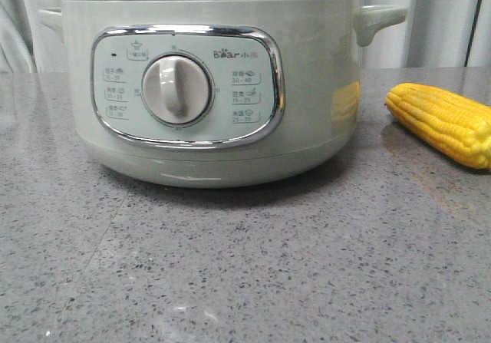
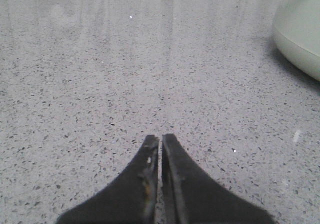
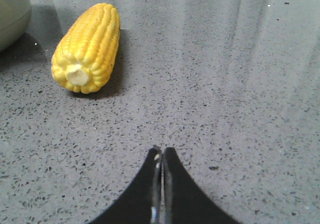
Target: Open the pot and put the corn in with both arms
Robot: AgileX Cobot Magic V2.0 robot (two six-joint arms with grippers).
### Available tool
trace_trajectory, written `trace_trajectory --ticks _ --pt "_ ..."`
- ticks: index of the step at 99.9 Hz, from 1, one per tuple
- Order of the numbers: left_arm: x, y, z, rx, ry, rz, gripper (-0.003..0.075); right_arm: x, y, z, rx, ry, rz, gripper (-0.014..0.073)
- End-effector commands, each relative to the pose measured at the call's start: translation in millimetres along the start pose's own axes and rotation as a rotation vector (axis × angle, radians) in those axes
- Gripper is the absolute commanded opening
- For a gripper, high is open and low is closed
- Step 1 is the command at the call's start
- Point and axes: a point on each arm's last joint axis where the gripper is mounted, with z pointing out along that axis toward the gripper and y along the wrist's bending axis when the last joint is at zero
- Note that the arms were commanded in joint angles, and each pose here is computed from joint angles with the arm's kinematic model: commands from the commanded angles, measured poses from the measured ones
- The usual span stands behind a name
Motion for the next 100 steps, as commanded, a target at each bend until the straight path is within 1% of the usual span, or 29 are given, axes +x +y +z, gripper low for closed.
trace_trajectory --ticks 1,29,73,80,100 --pt "2 1 0 0.002 -0.052 0.003 -0.0020 4 0 0 0.000 -0.021 -0.006 -0.0064" --pt "1 1 0 0.004 -0.064 0.003 -0.0020 4 0 0 0.000 -0.021 -0.006 -0.0064" --pt "-17 -1 -3 0.024 -0.262 0.003 -0.0020 3 0 0 0.000 -0.034 -0.006 -0.0064" --pt "-20 -2 -4 0.027 -0.291 0.003 -0.0020 0 0 0 0.001 -0.062 -0.006 -0.0064" --pt "-25 -2 -5 0.033 -0.352 0.003 -0.0020 -15 0 -2 0.006 -0.230 -0.005 -0.0064"
